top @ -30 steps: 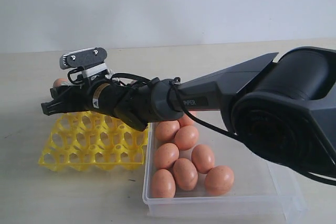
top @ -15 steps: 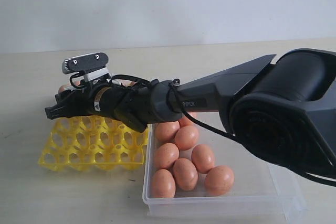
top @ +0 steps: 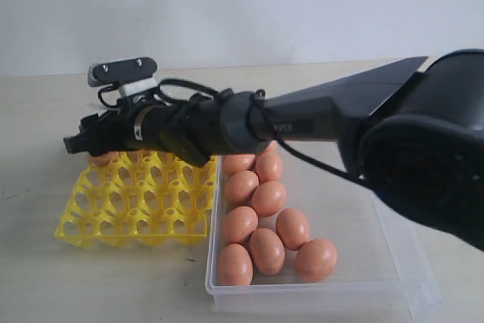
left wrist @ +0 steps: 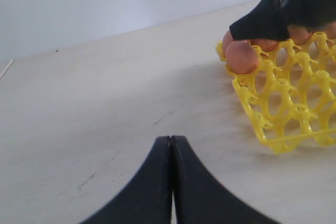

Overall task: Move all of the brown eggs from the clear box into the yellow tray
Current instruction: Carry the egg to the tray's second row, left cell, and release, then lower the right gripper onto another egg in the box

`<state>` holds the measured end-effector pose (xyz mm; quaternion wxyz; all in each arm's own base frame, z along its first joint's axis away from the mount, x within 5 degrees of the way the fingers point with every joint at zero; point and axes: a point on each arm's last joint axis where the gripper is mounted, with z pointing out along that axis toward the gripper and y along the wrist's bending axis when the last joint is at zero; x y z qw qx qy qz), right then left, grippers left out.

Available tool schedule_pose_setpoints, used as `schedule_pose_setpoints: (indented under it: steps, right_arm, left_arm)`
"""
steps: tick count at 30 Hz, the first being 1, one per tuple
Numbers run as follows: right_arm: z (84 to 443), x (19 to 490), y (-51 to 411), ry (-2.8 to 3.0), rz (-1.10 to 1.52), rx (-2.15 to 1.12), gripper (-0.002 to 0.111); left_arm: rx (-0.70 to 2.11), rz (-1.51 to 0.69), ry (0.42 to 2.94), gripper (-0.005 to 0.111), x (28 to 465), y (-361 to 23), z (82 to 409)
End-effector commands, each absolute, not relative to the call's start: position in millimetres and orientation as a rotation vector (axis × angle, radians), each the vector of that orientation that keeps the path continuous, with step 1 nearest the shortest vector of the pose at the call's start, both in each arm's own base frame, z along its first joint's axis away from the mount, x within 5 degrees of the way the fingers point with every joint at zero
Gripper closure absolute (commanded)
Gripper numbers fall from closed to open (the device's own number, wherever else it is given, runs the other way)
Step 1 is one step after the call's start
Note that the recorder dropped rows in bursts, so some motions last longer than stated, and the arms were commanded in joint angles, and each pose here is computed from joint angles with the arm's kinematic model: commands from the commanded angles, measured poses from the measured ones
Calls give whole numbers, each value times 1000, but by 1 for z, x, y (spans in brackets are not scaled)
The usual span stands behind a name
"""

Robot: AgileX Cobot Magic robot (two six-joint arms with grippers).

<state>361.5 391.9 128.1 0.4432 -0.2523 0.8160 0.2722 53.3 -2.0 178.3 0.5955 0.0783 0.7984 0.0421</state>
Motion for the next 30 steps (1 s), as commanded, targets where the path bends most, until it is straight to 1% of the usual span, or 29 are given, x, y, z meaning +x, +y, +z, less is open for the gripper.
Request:
schedule_pose_setpoints:
  steps: [1,5,7,10,15,20,25,30]
  right_arm:
    - [191,352,373,2135,501,-679,48]
    - [214,336,334,2410,162,-813,49]
    - [218,329,314,2516,21,-846,49]
    - [224,319,280,2614,-117,-835,49]
    - [226,292,240,2675,-122,-730,49]
    - [208,261,208,2806,-63,-583,49]
    - [190,248,200,2848,-19,-569,49]
    - [187,251,208,2779,131,-503,48]
  left_arm:
    - [178,101,1839,107,53,-2,181]
    - [178,101,1839,107,53,-2,181]
    - [178,101,1839,107,53,-2,181]
    - [178,101,1839,107,53,-2,181]
    - [178,101,1839,107,53,-2,181]
    - [178,101,1839,107,53,-2,181]
    - [178,101,1839,107,53,-2,181]
    - [178,101,1839,107,53,-2,181]
